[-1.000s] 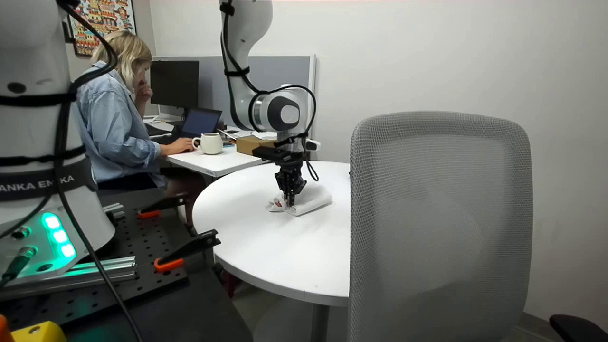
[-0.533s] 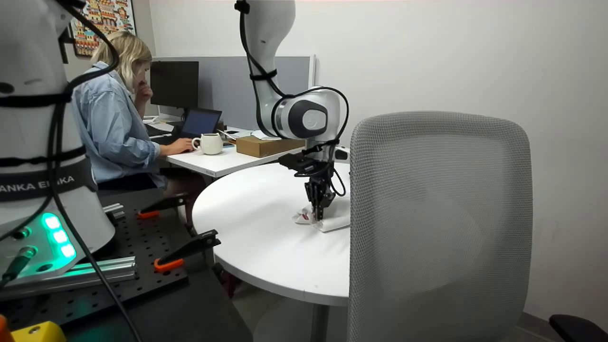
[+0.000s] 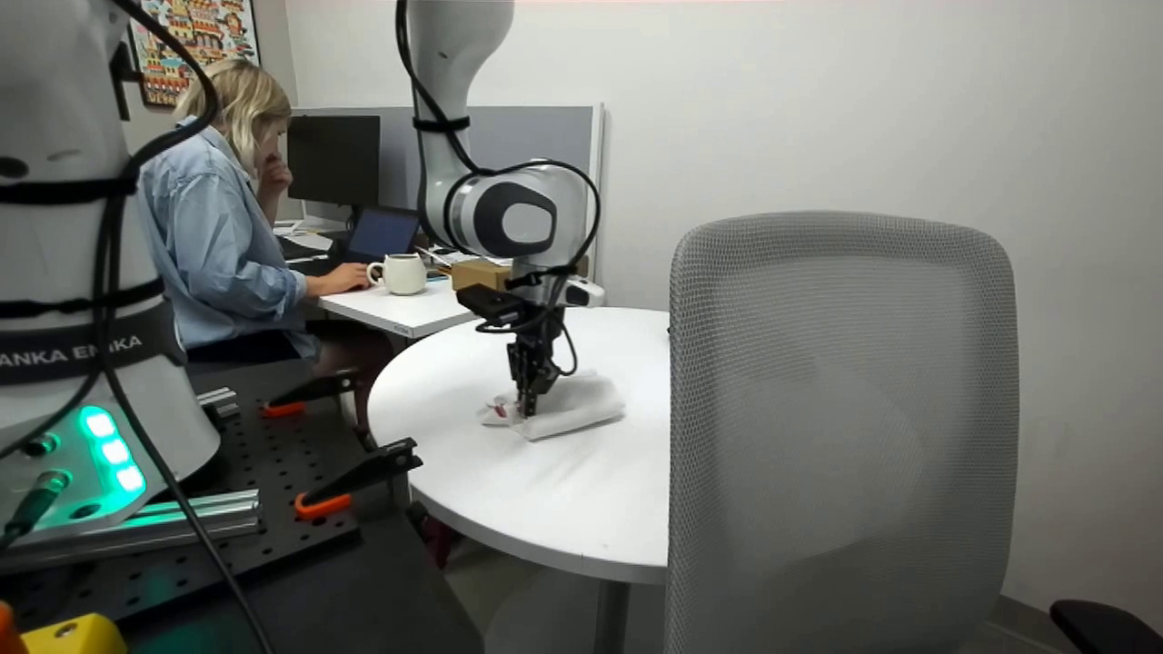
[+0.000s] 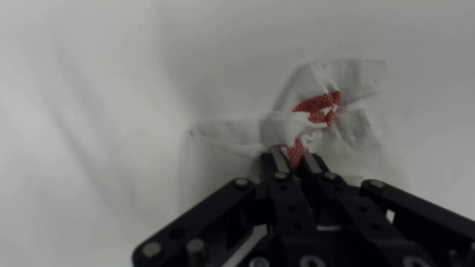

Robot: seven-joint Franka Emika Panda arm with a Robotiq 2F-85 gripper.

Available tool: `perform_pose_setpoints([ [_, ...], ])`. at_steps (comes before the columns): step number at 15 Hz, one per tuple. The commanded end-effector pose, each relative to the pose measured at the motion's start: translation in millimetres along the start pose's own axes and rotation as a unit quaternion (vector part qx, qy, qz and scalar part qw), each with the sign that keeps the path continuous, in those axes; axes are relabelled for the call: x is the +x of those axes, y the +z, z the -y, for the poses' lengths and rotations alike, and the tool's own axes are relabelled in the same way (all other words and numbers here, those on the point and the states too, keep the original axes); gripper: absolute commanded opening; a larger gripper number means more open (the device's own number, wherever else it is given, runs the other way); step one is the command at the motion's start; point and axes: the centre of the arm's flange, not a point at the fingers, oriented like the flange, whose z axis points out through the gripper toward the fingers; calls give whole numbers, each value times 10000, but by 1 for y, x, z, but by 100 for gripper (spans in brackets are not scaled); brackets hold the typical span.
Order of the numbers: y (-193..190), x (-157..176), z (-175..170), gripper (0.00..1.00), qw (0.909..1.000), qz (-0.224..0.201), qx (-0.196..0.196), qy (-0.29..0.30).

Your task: Fold the white towel in half and use it to wipe the table

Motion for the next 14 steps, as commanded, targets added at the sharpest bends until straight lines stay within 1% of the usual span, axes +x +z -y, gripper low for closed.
perform_pose_setpoints([
  [1,5,-34,73,9,9989,101,284,-345],
  [3,9,-8,96,9,9986,-13,317,-428],
  [4,8,9,101,9,9986,-78,298,-437],
  [7,3,69,96,9,9987,-330,138,-373],
  [9,5,114,71,9,9993,-368,38,-108],
  [11,5,149,39,9,9993,-282,5,246],
  [12,6,162,24,9,9989,-247,7,407],
  [14,2,169,-14,9,9970,-214,49,739],
])
